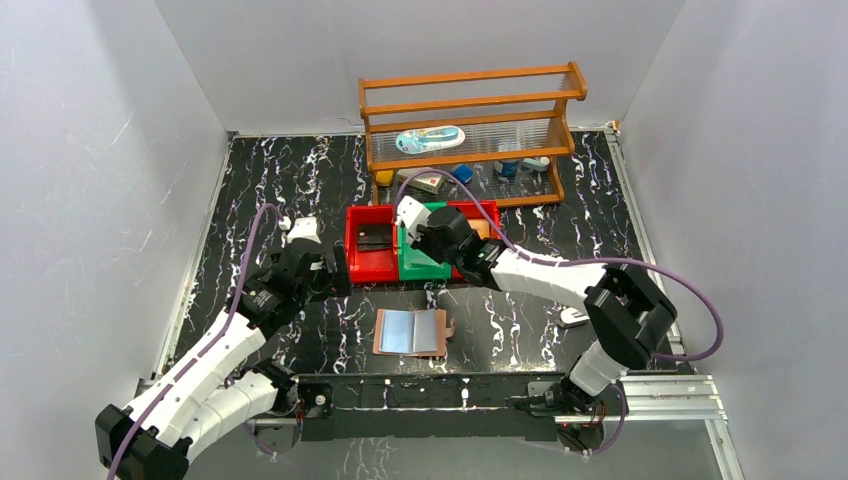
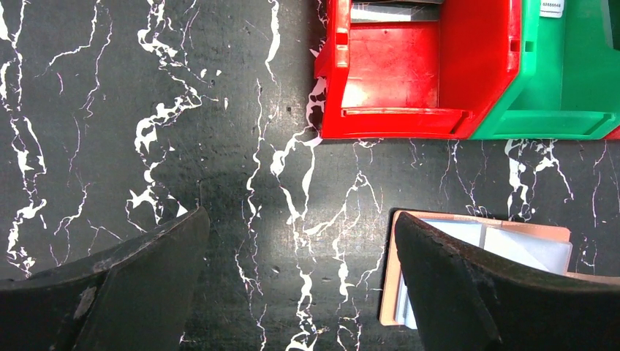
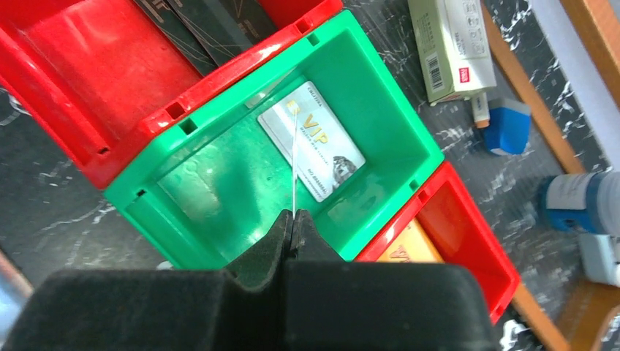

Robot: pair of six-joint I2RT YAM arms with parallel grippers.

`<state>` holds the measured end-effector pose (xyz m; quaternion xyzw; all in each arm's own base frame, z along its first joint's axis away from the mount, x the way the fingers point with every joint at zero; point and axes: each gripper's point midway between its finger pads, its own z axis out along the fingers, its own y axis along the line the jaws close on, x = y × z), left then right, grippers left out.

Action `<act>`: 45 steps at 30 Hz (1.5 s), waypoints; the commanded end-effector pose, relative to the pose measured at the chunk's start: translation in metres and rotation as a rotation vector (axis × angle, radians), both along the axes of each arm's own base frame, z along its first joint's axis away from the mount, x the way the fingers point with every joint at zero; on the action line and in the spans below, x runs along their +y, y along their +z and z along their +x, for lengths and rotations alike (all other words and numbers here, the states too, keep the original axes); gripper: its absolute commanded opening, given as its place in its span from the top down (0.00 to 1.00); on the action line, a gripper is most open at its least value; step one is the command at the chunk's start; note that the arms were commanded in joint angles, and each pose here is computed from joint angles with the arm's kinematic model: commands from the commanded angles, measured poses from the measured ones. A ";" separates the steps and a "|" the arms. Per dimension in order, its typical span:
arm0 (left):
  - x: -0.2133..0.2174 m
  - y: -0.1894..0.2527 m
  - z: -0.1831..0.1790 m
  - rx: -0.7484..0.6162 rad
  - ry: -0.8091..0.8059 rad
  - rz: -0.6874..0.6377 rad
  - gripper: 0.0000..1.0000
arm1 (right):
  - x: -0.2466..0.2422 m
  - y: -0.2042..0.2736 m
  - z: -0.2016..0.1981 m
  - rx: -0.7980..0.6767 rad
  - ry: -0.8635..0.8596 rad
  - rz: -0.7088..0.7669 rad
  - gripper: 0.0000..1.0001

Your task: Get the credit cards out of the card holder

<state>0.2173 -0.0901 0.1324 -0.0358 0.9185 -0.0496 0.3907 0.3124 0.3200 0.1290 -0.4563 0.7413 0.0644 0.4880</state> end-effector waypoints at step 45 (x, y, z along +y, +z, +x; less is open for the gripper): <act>0.021 0.025 0.002 -0.129 0.069 0.015 0.02 | 0.029 -0.037 0.074 -0.282 0.134 -0.317 0.78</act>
